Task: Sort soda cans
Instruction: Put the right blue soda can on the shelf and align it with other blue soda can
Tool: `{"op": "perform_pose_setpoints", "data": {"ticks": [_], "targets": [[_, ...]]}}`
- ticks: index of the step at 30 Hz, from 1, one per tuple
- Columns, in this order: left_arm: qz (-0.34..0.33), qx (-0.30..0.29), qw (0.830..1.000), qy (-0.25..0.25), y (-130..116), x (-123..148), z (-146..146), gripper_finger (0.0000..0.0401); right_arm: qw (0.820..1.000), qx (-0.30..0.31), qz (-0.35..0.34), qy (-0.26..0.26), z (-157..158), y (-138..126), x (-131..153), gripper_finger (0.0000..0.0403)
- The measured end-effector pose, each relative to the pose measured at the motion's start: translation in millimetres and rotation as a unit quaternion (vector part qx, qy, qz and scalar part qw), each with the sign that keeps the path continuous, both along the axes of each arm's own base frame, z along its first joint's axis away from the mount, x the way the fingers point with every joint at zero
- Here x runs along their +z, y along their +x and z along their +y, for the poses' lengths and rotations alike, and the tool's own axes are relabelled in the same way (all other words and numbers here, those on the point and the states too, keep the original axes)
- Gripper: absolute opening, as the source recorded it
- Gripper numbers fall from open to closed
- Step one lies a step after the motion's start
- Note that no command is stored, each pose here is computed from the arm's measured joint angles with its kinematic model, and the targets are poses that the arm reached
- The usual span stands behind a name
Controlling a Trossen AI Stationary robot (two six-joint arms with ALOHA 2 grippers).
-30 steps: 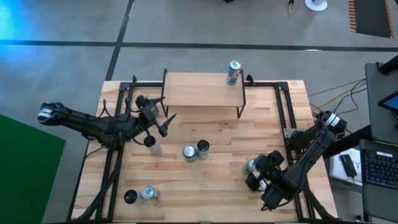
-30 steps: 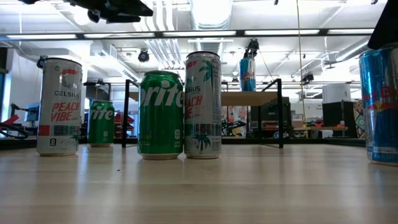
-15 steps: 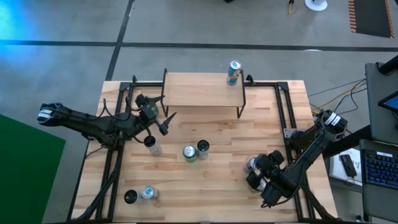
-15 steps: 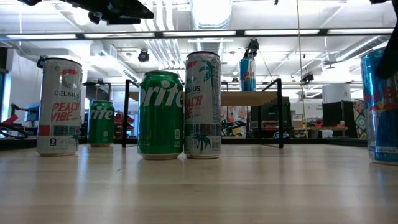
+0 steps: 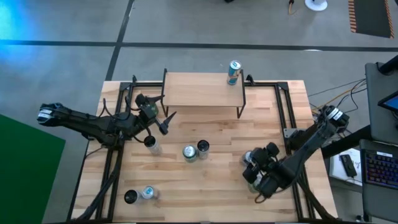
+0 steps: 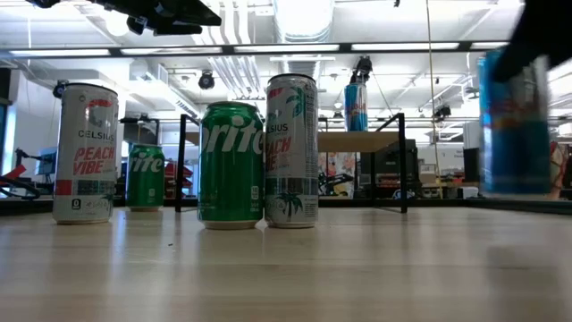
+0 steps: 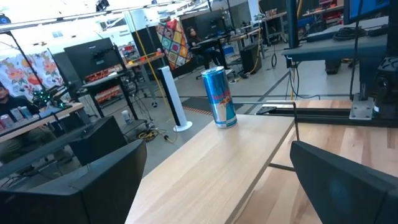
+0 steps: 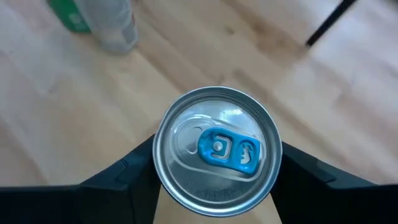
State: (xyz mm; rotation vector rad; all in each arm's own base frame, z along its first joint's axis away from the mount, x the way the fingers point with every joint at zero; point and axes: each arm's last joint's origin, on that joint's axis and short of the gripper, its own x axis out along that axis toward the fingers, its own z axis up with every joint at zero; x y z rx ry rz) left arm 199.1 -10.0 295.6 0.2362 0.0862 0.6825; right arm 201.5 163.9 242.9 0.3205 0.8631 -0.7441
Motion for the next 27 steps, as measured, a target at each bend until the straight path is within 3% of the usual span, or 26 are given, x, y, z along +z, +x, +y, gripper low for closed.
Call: {"op": "perform_pose_setpoints", "data": {"ticks": [7,14,18,27], "targets": [[-0.002,0.0,1.0,-0.001,1,0,0,0.0382,1.0,0.011,0.003,-0.019,-60,11,39,0.0232],[-0.004,-0.002,1.0,0.004,10,-3,5,0.0382,0.998,0.006,-0.051,-0.044,-130,13,98,0.0233],[-0.001,-0.016,1.0,0.003,15,-3,10,0.0382,0.997,0.008,-0.056,-0.051,-159,21,115,0.0233],[0.012,0.009,1.0,0.002,27,-4,20,0.0382,0.996,0.03,-0.022,-0.086,-221,58,142,0.0234]]}}
